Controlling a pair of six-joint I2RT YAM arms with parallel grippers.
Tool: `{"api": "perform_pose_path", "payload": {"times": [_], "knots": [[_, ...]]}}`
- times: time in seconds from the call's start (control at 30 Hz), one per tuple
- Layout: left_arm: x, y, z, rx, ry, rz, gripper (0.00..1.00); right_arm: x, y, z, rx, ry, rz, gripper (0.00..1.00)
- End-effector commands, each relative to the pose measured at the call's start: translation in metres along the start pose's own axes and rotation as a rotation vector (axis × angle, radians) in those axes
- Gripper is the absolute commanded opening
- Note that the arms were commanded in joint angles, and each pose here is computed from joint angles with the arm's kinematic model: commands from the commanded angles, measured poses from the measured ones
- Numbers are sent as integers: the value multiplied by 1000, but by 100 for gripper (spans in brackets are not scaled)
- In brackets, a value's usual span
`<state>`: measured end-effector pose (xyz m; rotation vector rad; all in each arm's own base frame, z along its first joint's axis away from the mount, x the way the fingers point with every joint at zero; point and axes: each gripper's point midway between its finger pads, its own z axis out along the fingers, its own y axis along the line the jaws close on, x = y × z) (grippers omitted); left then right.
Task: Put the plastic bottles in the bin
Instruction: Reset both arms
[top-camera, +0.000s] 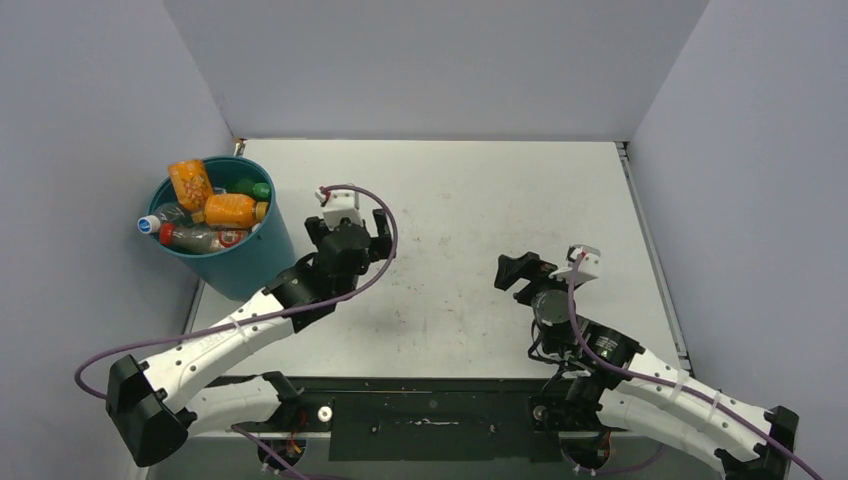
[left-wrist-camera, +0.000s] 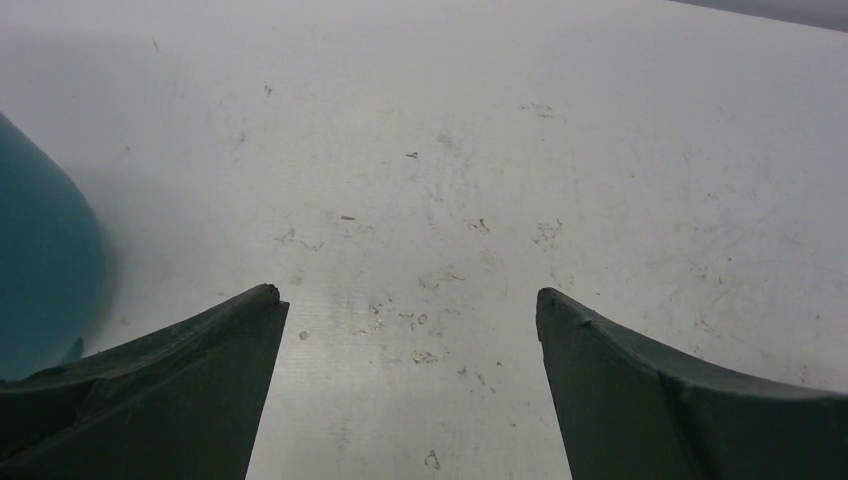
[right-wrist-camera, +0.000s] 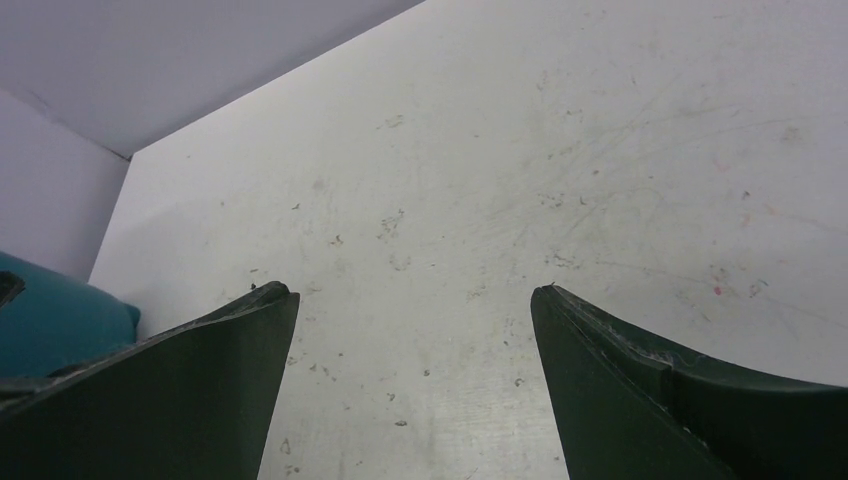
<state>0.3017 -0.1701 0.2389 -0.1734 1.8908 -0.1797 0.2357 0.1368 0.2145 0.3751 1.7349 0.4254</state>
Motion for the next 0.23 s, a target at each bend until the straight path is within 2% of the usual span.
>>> {"api": "perform_pose_path", "payload": {"times": [0.0, 0.2], "knots": [[-4, -16, -14, 33, -19, -11, 96, -1, -18, 2, 75, -56, 42, 90], [-24, -17, -28, 71, -71, -20, 96, 4, -19, 5, 87, -52, 31, 90]]}}
